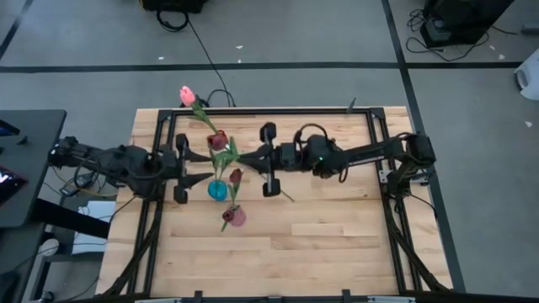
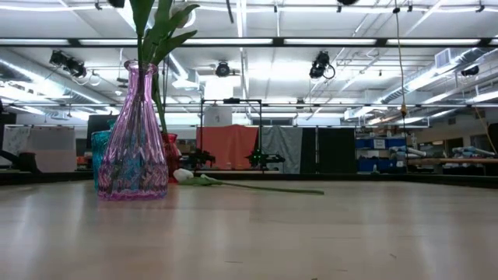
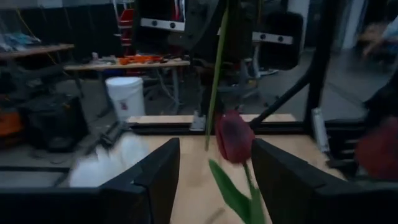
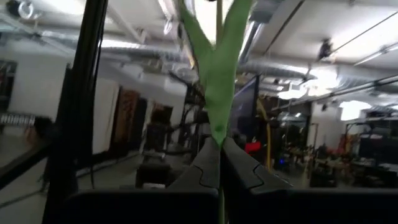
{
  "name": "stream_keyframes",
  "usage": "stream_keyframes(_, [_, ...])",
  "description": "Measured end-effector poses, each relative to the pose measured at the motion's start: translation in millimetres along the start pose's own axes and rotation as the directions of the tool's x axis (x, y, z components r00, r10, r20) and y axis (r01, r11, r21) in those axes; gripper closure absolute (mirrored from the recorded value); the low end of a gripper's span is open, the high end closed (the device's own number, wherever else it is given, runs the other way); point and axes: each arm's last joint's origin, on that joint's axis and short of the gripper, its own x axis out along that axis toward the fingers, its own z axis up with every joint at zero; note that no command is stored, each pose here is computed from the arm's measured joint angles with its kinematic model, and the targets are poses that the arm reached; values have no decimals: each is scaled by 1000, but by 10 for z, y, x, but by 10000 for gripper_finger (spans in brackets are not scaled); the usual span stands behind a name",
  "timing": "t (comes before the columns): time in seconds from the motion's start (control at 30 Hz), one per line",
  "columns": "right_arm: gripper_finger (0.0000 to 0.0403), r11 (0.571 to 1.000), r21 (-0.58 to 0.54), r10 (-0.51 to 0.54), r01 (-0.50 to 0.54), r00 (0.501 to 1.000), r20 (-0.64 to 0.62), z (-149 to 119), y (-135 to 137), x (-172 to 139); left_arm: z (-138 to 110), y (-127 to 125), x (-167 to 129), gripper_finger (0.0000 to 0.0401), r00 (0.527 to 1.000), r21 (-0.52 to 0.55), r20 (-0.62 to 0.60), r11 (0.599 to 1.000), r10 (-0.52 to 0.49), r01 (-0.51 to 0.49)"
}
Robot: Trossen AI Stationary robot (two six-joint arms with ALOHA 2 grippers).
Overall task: Sort flowers into vase by color
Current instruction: Put the red tulip into the pink vase
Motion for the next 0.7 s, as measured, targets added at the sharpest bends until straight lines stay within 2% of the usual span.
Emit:
stream_keyframes(0.13, [394, 999, 3, 53, -53, 997, -58, 156, -92, 182, 215, -56, 166, 199, 1000, 81, -19, 997, 21, -19])
stream_keyframes(0.3, [394, 998, 2, 64, -65, 994, -93, 390, -177, 311, 520, -81, 243, 199, 1000, 133, 8, 991, 21, -22])
stream_keyframes(0.53, [394, 998, -10, 67, -68, 993, -94, 476, -212, 349, 806, -77, 377, 199, 998, 194, 45, 979, 47, -55])
stream_keyframes(0.7, [394, 997, -36, 61, -65, 993, -99, 467, -242, 345, 866, -37, 550, 199, 997, 223, 39, 972, 66, -73])
